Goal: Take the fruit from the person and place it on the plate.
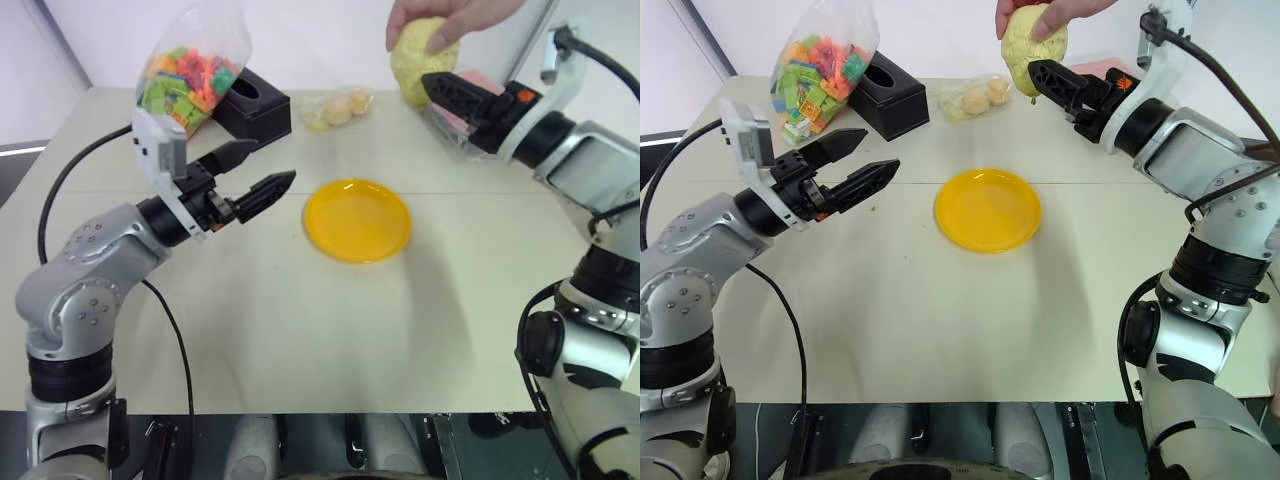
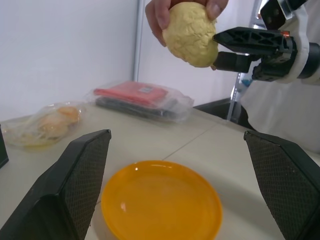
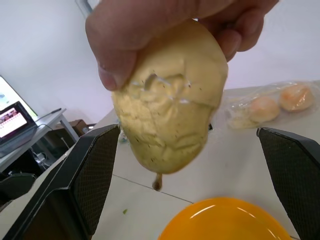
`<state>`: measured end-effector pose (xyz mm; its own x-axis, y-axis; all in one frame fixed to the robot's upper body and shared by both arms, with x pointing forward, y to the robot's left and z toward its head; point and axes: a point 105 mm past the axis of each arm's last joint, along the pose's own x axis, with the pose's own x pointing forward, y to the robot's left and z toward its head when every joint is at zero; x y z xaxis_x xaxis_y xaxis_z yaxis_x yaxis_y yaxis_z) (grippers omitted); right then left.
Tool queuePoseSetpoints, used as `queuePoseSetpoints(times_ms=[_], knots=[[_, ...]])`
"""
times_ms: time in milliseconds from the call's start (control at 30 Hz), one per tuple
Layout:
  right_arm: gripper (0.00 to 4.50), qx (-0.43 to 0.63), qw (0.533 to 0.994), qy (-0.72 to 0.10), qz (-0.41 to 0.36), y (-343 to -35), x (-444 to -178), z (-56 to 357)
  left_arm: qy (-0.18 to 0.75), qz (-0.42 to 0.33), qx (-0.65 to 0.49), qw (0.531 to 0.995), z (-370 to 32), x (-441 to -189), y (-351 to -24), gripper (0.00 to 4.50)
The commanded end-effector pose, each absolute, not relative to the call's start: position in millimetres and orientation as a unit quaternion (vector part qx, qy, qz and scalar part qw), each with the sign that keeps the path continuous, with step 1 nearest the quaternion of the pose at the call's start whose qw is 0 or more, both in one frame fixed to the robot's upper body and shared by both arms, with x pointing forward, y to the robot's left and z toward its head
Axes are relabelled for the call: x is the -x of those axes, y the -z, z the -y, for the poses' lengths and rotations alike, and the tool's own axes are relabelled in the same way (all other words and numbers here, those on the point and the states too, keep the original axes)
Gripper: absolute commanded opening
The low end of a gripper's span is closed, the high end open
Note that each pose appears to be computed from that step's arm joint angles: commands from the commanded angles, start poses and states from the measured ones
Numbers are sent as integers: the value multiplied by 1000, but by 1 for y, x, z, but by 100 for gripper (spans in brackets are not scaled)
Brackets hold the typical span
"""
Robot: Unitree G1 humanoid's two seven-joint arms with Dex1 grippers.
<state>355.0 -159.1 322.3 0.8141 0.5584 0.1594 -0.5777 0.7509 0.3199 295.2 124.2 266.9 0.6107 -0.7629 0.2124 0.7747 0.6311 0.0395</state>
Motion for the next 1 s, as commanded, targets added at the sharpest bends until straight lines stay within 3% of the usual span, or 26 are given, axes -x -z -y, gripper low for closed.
queuePoseSetpoints(times_ms=[33, 533, 633, 733, 1000], knots=[[450, -182, 929, -316, 60, -340, -352, 154, 426, 129, 18, 895, -126, -292, -276, 447], [450, -190, 928, -315, 57, -339, -371, 142, 399, 129, 17, 908, -130, -292, -275, 447], [364, -197, 925, -318, 69, -346, -372, 141, 397, 127, 19, 909, -129, -290, -273, 450], [219, -195, 926, -316, 69, -347, -373, 140, 396, 127, 20, 909, -129, -290, -272, 450], [212, -192, 928, -313, 69, -346, -372, 141, 394, 127, 20, 910, -128, -291, -272, 450]])
